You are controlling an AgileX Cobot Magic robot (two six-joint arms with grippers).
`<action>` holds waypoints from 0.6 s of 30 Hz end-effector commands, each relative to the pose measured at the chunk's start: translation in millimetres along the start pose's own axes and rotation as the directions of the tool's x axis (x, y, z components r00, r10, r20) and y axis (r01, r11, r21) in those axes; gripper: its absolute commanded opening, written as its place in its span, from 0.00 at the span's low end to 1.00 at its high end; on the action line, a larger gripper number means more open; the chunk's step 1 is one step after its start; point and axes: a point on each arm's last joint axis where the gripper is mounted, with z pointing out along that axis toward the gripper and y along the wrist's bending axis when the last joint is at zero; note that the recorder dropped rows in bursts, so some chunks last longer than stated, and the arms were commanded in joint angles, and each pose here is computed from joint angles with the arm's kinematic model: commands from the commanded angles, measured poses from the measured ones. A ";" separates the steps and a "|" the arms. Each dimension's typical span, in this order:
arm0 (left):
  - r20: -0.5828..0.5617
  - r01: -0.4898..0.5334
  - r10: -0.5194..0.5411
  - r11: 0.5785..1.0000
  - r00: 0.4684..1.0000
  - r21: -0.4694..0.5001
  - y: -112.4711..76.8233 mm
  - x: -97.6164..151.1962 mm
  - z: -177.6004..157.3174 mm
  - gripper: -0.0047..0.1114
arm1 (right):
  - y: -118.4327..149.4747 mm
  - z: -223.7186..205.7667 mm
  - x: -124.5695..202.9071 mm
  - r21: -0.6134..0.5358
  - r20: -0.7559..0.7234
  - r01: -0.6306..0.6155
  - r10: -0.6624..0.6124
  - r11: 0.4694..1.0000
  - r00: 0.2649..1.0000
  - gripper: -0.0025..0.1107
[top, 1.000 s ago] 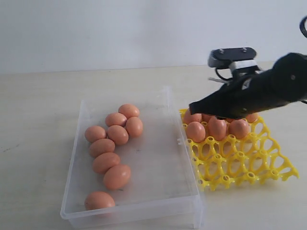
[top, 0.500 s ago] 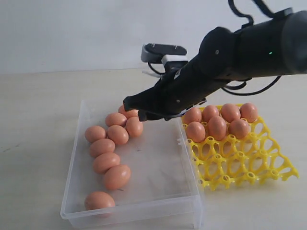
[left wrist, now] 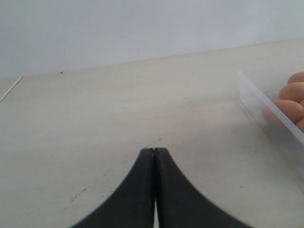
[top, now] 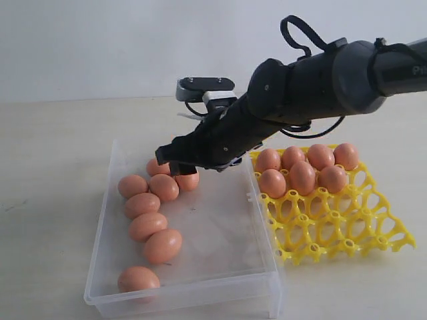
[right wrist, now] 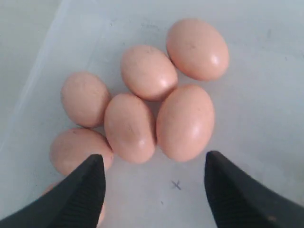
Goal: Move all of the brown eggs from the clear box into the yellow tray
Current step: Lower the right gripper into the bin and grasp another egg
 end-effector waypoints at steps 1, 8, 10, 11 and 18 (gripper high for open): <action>0.017 0.005 -0.005 1.000 1.000 0.001 0.1 -2.5 -0.4 0.04 | 11.0 15.1 -22.7 -0.018 -0.020 0.098 -0.098 0.995 0.995 0.52; 0.017 0.005 -0.005 1.000 1.000 0.001 0.1 -2.5 -0.4 0.04 | 7.3 37.3 -44.8 0.043 -0.040 0.154 -0.152 0.987 0.988 0.52; 0.017 0.005 -0.005 1.000 1.000 0.001 0.1 -2.5 -0.4 0.04 | 2.6 44.3 -43.2 0.074 -0.070 0.183 -0.178 0.980 0.982 0.52; 0.017 0.005 -0.005 1.000 1.000 0.001 0.1 -2.5 -0.4 0.04 | -0.1 47.4 -41.7 0.094 -0.076 0.170 -0.163 0.981 0.984 0.52; 0.017 0.005 -0.005 1.000 1.000 0.001 0.1 -2.5 -0.4 0.04 | -8.5 62.8 -35.5 0.109 -0.085 0.154 -0.146 0.982 0.986 0.52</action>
